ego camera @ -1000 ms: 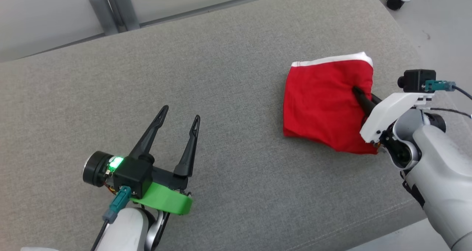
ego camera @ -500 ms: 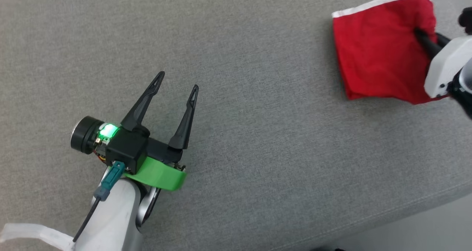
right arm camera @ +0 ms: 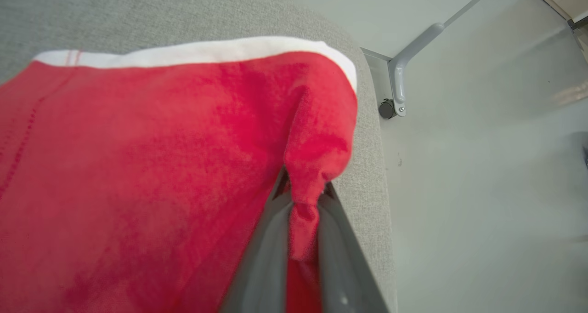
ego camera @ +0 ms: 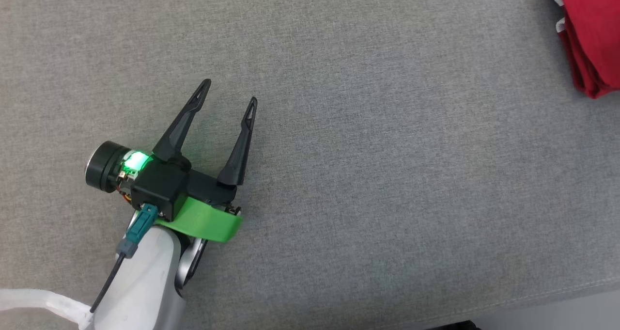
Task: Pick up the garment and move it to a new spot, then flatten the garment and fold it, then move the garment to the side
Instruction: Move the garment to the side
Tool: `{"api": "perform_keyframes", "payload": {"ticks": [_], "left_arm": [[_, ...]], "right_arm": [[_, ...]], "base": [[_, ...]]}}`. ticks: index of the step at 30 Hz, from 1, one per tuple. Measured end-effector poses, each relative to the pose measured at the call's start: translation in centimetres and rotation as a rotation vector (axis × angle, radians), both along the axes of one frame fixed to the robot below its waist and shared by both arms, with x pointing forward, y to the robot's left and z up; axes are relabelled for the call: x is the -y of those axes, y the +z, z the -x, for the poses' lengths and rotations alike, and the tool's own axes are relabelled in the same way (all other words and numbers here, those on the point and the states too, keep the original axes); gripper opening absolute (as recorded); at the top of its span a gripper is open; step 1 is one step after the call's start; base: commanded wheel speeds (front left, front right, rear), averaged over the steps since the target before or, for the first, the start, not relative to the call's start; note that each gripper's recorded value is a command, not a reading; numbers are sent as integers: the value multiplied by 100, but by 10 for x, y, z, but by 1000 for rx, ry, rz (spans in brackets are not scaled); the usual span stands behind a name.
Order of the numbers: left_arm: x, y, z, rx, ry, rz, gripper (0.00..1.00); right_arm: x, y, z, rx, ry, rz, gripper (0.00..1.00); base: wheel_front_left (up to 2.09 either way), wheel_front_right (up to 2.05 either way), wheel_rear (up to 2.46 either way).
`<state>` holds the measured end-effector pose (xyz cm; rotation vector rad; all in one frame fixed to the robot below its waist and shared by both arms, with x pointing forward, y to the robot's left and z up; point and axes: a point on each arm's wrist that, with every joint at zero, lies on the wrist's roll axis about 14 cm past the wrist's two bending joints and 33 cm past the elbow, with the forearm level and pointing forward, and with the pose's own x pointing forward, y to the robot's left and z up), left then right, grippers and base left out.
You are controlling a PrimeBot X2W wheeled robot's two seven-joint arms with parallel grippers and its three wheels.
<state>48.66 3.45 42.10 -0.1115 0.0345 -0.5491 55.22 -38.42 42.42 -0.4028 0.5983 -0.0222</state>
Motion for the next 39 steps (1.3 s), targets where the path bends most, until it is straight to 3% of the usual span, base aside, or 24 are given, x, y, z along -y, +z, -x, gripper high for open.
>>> {"api": "perform_keyframes", "payload": {"ticks": [1,2,3,4,12,20,31,39], "left_arm": [[-3,0,0,-2,8,-2,100],[-5,0,0,-3,14,-3,100],[-6,1,0,-2,19,-2,100],[-8,3,0,-1,26,-1,100],[-14,27,10,28,58,16,100],[-46,68,28,98,181,25,100],[-90,110,69,172,345,32,100],[-106,121,91,190,410,33,100]], "right_arm": [[2,-2,-2,3,-6,10,4],[4,-3,-3,6,-16,14,26],[4,-3,-3,7,-20,18,80],[6,-2,-3,14,-29,22,100],[6,31,2,129,-49,21,100],[-70,83,8,367,119,-144,100],[-129,158,70,646,209,-395,100],[-152,158,129,751,184,-532,100]], "base": [[0,0,0],[0,0,0],[0,0,0],[0,0,0],[0,0,0],[0,0,0],[0,0,0],[0,0,0]]}}
